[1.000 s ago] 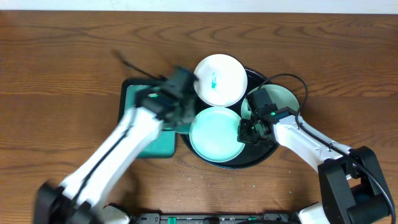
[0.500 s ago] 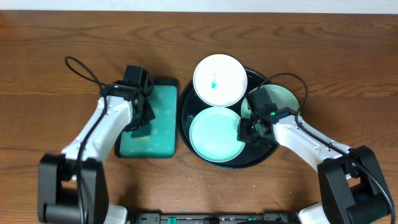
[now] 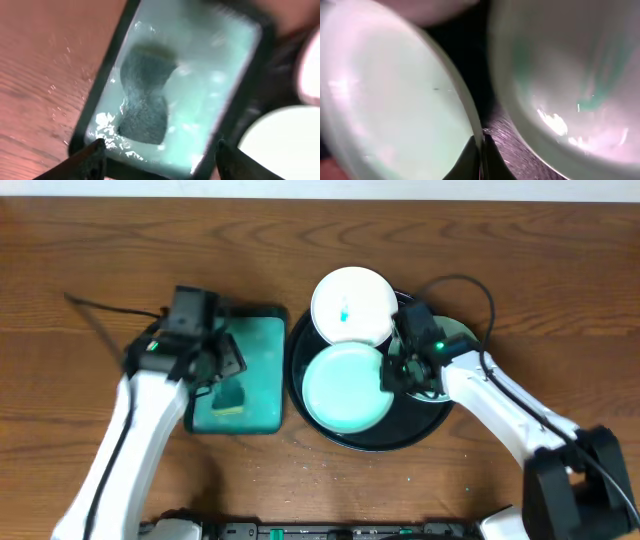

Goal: Clean dirty plates on tray and stack at the side
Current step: 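Lift the right plate with the right gripper and tilt it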

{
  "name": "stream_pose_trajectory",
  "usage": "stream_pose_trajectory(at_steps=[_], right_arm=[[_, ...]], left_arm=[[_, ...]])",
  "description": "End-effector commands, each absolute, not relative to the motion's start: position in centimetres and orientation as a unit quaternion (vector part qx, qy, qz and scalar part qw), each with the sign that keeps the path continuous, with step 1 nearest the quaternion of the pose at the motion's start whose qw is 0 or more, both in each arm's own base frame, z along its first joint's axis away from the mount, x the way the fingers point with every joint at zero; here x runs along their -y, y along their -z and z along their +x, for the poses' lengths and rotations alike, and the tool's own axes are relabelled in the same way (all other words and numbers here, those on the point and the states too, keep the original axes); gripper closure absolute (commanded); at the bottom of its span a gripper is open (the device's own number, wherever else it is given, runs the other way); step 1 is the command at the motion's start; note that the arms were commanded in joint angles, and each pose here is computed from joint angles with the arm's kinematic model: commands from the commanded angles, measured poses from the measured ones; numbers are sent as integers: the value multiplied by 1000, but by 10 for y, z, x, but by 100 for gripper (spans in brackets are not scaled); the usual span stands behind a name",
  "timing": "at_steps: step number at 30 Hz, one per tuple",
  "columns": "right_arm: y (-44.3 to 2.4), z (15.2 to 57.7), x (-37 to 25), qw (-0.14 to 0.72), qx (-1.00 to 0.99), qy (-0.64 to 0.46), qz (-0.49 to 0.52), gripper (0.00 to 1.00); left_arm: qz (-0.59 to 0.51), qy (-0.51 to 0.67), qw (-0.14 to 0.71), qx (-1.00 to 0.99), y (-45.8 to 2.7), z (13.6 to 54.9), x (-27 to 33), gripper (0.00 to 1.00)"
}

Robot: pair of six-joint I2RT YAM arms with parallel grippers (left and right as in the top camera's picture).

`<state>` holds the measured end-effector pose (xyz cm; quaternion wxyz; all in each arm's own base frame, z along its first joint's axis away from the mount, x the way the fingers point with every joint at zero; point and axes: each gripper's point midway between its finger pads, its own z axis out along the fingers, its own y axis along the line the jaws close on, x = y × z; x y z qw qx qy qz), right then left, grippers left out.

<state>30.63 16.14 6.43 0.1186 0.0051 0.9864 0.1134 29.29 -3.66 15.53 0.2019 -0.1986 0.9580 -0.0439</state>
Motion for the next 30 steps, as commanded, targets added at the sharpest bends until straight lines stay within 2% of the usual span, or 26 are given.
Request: stream_pose_trajectory(at_steps=[1,8,14,16,19,30], right_arm=[[-131,332,-185,225,-965,-122,-60,99],[-198,353,-254,370,-908,-131,-146,99],[-196,375,-287,447,-879,-84,-144,99],[-193,379,-300,460,-868,-77,-172,99],[-201,378,-313,486,-849,-69,-197,99],[-265,348,-337,607,-741,120,-261,99]], left_arm=[[-195,66,267,-941,-198,287,34,27],[-191,100,358,-909,-251,265,31,21],[-190,110,384,-897,-266,256,29,20],[-190,110,385,-896,-266,256,29,20],[-190,109,382,-898,-265,257,29,20],[-191,106,372,-902,-259,260,30,20]])
